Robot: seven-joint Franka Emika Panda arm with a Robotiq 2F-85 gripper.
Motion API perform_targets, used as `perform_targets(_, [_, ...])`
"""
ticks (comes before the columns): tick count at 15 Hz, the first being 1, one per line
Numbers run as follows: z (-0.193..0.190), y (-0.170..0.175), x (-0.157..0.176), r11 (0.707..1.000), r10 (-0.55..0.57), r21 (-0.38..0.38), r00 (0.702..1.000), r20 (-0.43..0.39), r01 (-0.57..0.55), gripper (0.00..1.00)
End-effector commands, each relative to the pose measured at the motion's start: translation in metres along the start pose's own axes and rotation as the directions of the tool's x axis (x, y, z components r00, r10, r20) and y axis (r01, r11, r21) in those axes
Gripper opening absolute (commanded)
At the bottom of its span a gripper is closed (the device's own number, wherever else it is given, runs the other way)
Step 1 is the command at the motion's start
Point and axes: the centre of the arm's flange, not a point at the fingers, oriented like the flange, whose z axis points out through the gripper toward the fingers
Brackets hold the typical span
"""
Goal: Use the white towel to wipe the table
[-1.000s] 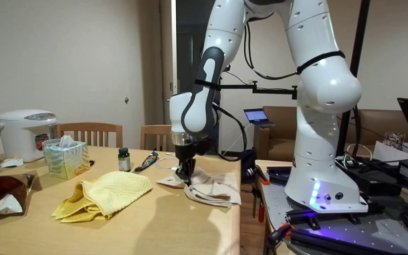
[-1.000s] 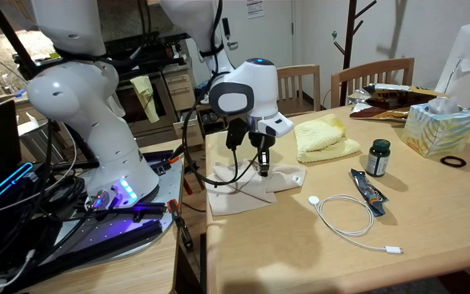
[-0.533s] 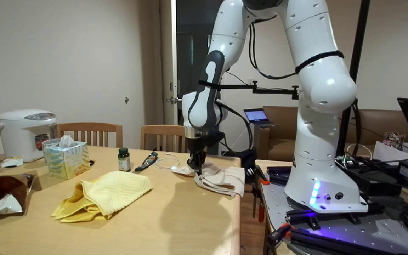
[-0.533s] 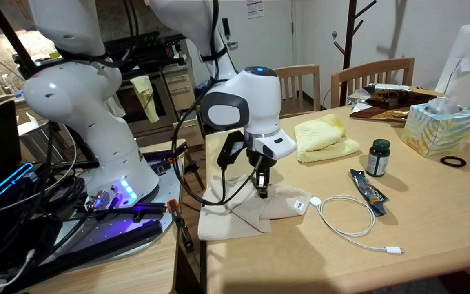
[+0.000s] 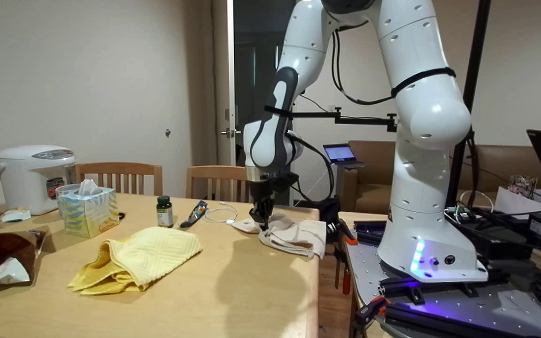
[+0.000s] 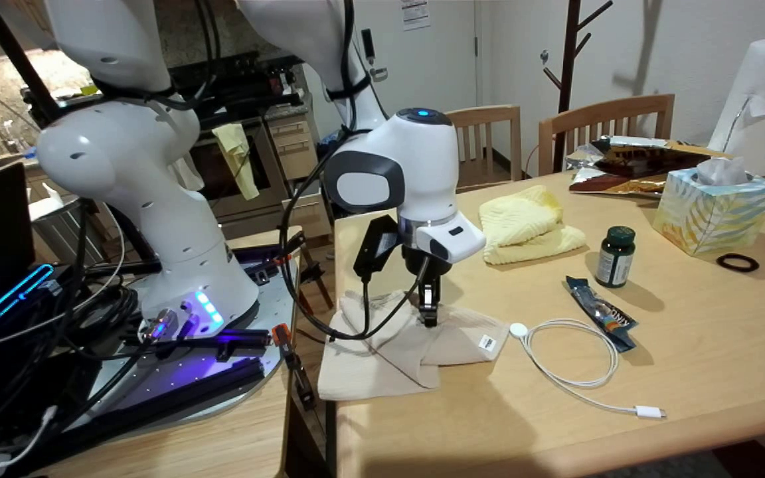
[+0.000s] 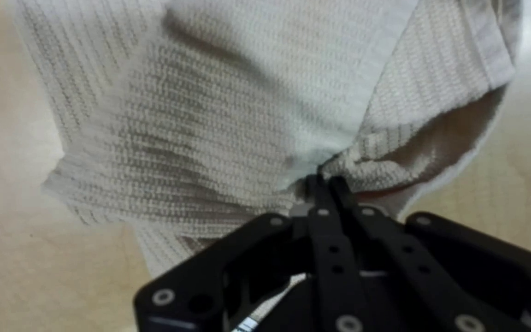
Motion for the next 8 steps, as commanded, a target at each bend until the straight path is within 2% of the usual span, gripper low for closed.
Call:
perform_targets(1, [-0.016,-0.012,0.004,0.998,-0.061,0.02,0.998,-0.012,0.061,0.37])
perform_targets(8, [-0.063,-0.043,0.005,0.994,-0.099,0.046,0.993,-0.068,0.102,0.81])
